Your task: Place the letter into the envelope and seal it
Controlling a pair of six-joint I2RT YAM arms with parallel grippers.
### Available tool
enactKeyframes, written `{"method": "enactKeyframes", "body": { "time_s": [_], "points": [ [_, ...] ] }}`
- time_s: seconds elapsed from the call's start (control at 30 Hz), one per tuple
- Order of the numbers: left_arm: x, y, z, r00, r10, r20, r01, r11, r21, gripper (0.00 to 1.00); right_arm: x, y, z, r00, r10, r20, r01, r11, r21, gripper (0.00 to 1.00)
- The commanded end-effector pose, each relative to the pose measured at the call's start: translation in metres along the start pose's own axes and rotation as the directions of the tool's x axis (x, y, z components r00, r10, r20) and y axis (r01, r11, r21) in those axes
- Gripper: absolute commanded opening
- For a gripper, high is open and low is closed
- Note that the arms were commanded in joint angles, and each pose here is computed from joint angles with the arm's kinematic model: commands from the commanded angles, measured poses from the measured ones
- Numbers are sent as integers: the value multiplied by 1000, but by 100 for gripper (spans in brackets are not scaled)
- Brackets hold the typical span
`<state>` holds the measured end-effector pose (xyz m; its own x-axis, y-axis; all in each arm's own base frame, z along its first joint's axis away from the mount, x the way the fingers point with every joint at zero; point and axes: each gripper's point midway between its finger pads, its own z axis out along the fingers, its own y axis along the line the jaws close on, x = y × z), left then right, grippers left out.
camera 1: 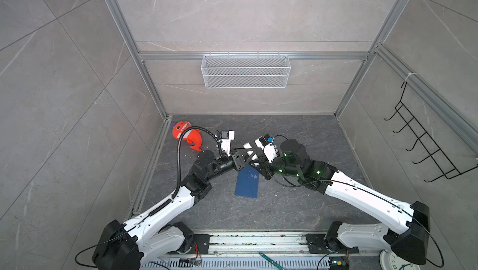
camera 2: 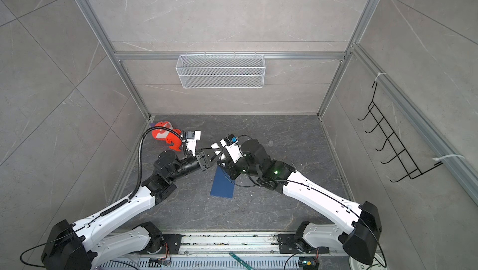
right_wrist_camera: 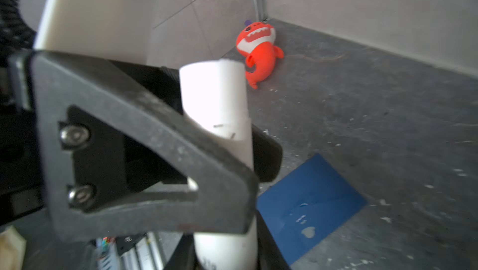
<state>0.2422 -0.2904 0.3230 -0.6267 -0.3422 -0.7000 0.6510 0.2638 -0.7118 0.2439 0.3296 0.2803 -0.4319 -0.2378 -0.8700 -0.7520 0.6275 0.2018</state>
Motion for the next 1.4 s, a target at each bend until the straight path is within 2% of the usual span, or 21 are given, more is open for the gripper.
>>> {"method": "enactKeyframes", "body": {
  "time_s": [0.0,0.07,0.13,0.17,0.23,0.27,0.3,0.33,0.37,0.43,0.53,0.57,0.63,0.7,0.83,1.03,1.23,1.37],
  "points": [
    [-5,-12,-2,999,40,7,-41,998,39,0,-20,-62,-19,990,-144,9,115,826,552,0],
    [-5,-11,-2,999,38,7,-38,999,37,0,-27,-68,-29,965,-255,-68,221,638,738,0],
    [-4,-10,-1,999,37,5,-37,999,36,0,-32,-71,-34,934,-321,-155,293,443,848,0],
    [-4,-10,-1,999,36,6,-37,999,36,0,-34,-71,-35,920,-338,-200,324,364,873,0],
    [-4,-9,-1,999,35,4,-35,999,34,0,-33,-72,-31,904,-345,-253,360,295,885,0],
    [-4,-9,-1,999,34,5,-34,999,33,0,-30,-71,-27,902,-344,-260,368,298,881,0],
    [-3,-8,-1,999,34,4,-34,999,32,0,-27,-70,-24,907,-339,-251,364,329,871,0],
    [-3,-9,-1,999,35,4,-35,999,33,0,-25,-68,-21,916,-332,-226,350,384,855,0],
    [-3,-9,-1,999,35,4,-35,999,34,0,-22,-64,-17,924,-326,-200,337,448,828,5],
    [-4,-10,-2,999,39,7,-39,999,37,0,-18,-50,-11,946,-306,-104,283,630,723,19],
    [-6,-14,-4,999,45,15,-46,998,43,0,-13,-32,-11,976,-217,11,185,854,486,43],
    [-8,-16,-5,999,49,18,-50,998,48,0,-12,-26,-14,986,-159,40,133,917,375,53],
    [-9,-19,-6,998,54,22,-55,997,52,0,-9,-17,-19,996,-67,63,54,982,181,74],
    [-11,-22,-7,998,59,27,-61,996,59,0,-10,-9,-27,998,-5,67,4,1000,23,76],
    [-12,-25,-8,998,62,28,-64,996,69,0,-8,3,-33,999,30,37,-24,989,-149,72],
    [-11,-25,-8,998,55,25,-57,996,72,0,-8,8,-28,999,35,20,-31,979,-203,60],
    [-10,-24,-8,998,51,24,-53,996,70,0,-8,14,-24,999,36,0,-35,970,-239,35],
    [-10,-23,-7,998,51,23,-52,996,70,0,-9,12,-24,999,38,4,-36,973,-226,23]
  ]
}}
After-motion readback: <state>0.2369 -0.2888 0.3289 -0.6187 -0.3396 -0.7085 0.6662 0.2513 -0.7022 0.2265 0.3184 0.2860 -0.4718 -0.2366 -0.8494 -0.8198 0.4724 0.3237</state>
